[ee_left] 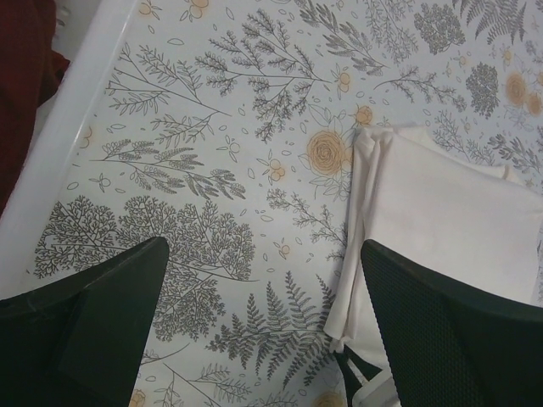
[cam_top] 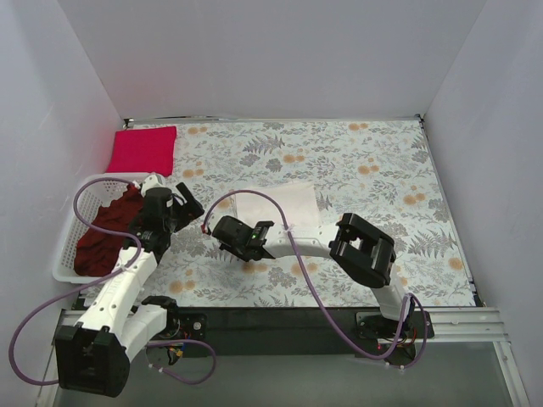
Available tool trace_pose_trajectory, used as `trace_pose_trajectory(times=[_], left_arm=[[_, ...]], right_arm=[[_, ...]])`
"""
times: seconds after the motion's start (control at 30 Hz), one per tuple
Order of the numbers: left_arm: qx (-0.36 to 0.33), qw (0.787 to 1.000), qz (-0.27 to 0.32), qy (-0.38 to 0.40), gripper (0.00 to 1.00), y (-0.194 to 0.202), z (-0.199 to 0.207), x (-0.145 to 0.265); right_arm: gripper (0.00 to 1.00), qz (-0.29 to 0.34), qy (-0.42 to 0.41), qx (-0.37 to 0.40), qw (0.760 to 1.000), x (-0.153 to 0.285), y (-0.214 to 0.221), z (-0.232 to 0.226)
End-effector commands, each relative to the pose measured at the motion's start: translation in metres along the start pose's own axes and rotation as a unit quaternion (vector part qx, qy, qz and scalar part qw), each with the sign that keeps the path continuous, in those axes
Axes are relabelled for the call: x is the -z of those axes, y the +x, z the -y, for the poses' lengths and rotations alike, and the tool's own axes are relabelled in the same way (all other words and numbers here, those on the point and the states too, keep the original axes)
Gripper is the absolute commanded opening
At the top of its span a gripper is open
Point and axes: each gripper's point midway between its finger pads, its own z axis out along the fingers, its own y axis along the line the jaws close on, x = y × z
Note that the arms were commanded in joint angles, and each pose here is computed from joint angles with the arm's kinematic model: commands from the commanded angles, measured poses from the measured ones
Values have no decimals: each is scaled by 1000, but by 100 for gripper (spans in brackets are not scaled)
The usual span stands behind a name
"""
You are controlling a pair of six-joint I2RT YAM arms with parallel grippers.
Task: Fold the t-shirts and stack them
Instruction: Fold the tshirt, then neatly place the folded tshirt to the corner
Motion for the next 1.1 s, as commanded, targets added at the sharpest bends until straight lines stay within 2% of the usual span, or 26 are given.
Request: trace_pose_trajectory(times=[0.0,0.13,0.17,0.27,0.3,0.43,0.57,0.7,0.93,1.07], left_arm=[[0,1000,-10,12,96,1,5,-2],[10,998,-51,27,96,14,14,-9],[13,998,-58,31,96,15,17,-10],[32,996,-76,39,93,15,27,-13],[38,994,-88,49,93,18,32,-12],[68,984,-141,88,92,31,53,-13],[106,967,-202,114,92,54,66,-17],[157,950,-237,131,93,73,77,-21],[182,932,-279,142,93,107,103,-31],[189,930,-287,131,91,125,111,-41]], right_arm=[[4,-16,16,20,1000,-3,5,6],[1,13,17,4,1000,15,-10,13],[1,39,13,-13,999,26,-23,18],[1,63,-4,-51,997,37,-25,23],[1,87,-11,-66,994,47,-36,28],[1,117,-16,-99,988,61,-43,42],[1,130,-31,-123,983,66,-41,48],[1,141,-41,-141,979,68,-40,52],[1,146,-56,-149,976,67,-39,50],[1,146,-63,-150,976,65,-39,46]])
